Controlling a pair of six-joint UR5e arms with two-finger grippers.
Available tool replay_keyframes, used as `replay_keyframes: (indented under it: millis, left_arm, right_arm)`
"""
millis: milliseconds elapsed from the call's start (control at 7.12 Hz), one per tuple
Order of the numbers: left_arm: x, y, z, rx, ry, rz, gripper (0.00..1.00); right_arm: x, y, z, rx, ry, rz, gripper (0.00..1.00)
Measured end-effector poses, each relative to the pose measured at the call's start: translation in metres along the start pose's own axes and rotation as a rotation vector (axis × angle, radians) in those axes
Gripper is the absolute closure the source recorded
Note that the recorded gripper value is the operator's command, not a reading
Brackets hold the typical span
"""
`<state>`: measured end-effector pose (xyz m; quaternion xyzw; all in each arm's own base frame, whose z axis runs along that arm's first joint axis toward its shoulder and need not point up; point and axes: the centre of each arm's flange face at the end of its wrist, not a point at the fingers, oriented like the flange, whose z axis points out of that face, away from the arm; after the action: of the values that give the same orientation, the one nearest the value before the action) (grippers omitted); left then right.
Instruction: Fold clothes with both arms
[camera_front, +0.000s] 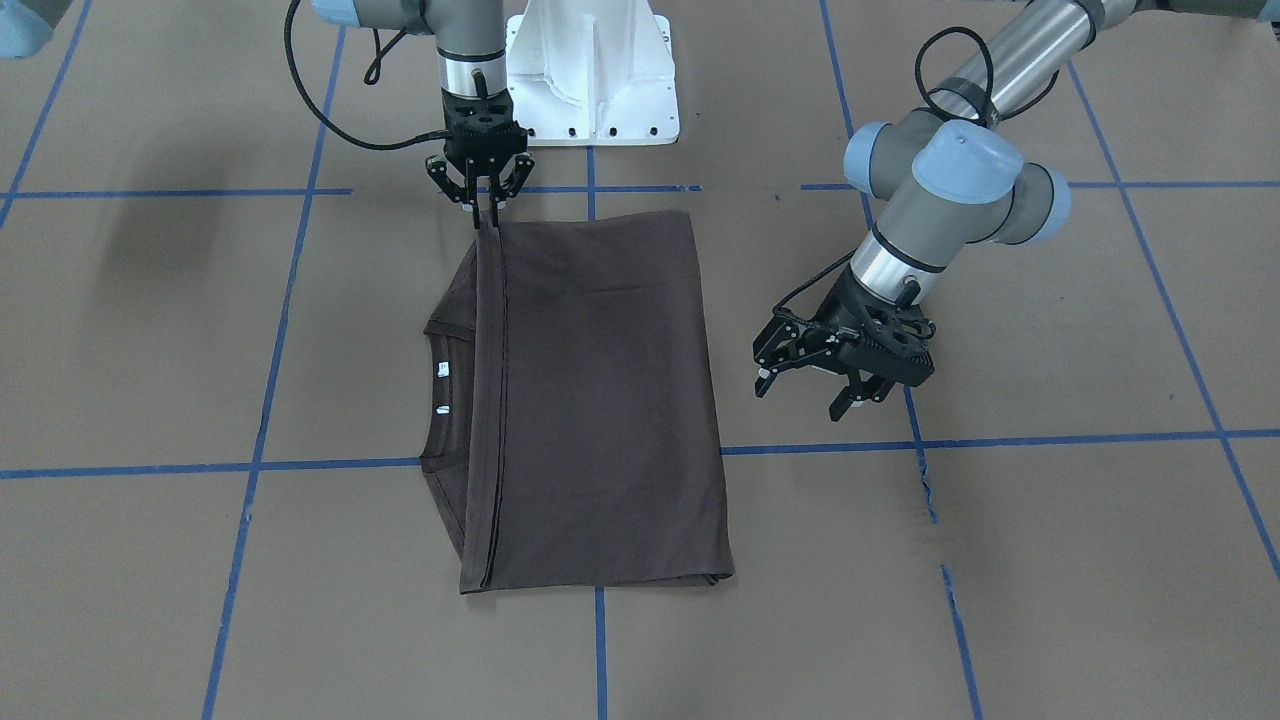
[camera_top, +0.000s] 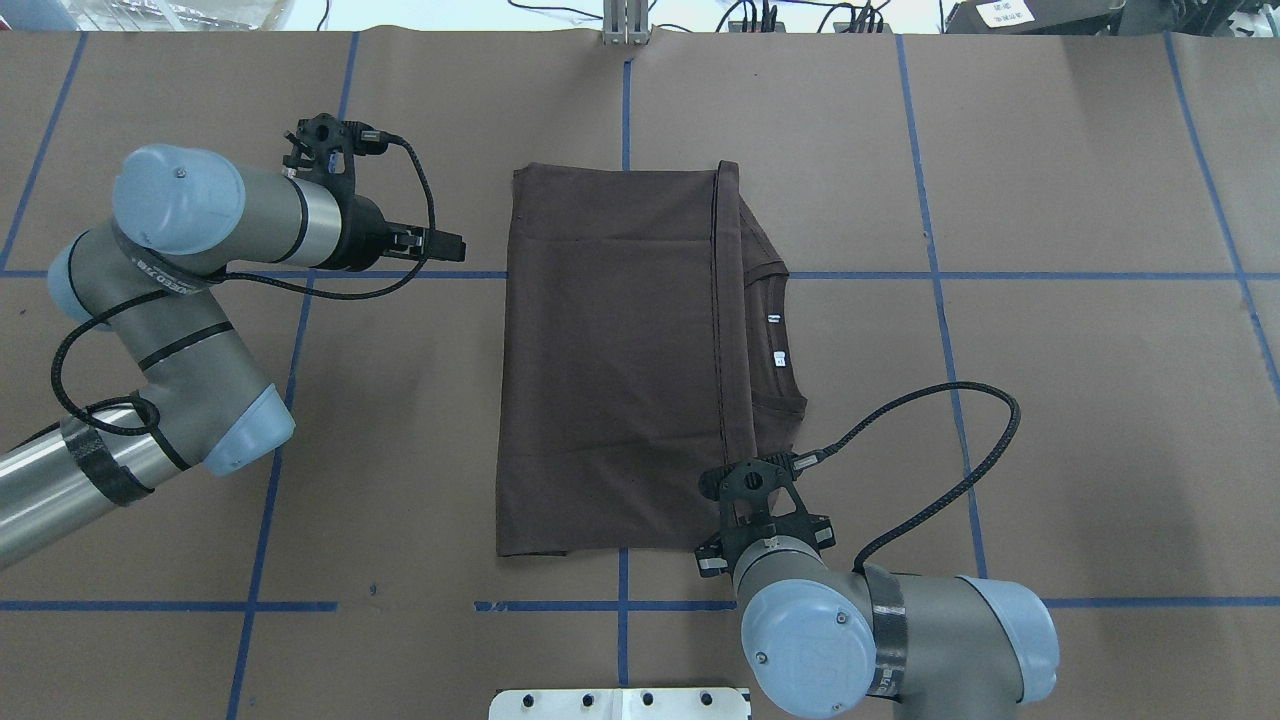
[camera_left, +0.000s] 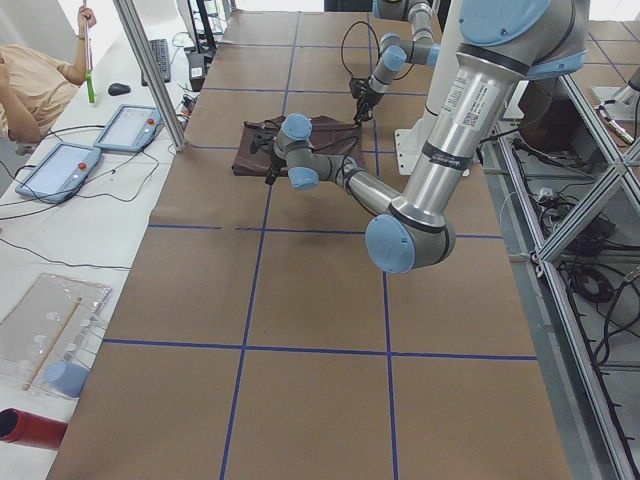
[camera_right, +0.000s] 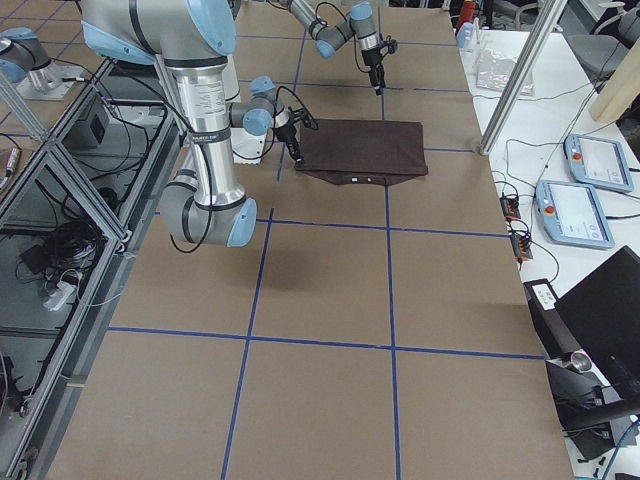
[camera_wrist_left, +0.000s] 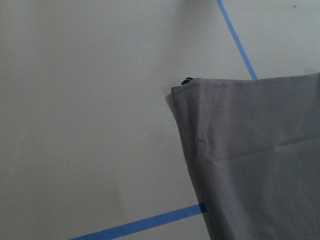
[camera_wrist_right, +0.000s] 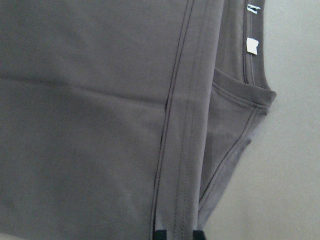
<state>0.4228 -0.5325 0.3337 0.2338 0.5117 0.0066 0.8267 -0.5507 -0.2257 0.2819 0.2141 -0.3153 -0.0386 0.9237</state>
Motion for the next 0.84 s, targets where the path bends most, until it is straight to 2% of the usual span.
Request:
replay_keyframes:
  millis: [421, 562, 702, 843]
  left_arm:
    - [0.0, 0.0014, 0.0013, -0.002, -0.002, -0.002, 0.0]
    - [0.0005, 0.0024, 0.0021, -0.003, -0.001, -0.003, 0.0]
    - [0.0008, 0.0032, 0.0028, -0.004, -0.002, -0.003, 0.0]
    - [0.0008, 0.0035, 0.003, -0.004, -0.002, -0.003, 0.0]
  right_arm:
    - [-0.0022, 0.003, -0.0024, -0.008, -0.011, -0.003, 0.69]
    - [-0.0019, 0.0043, -0.0018, -0.011, -0.011, -0.005, 0.82]
    - [-0.0022, 0.0051, -0.001, -0.012, -0.01, -0.006, 1.0]
    - [-0.0022, 0.006, -0.0001, -0.011, -0.007, -0.006, 1.0]
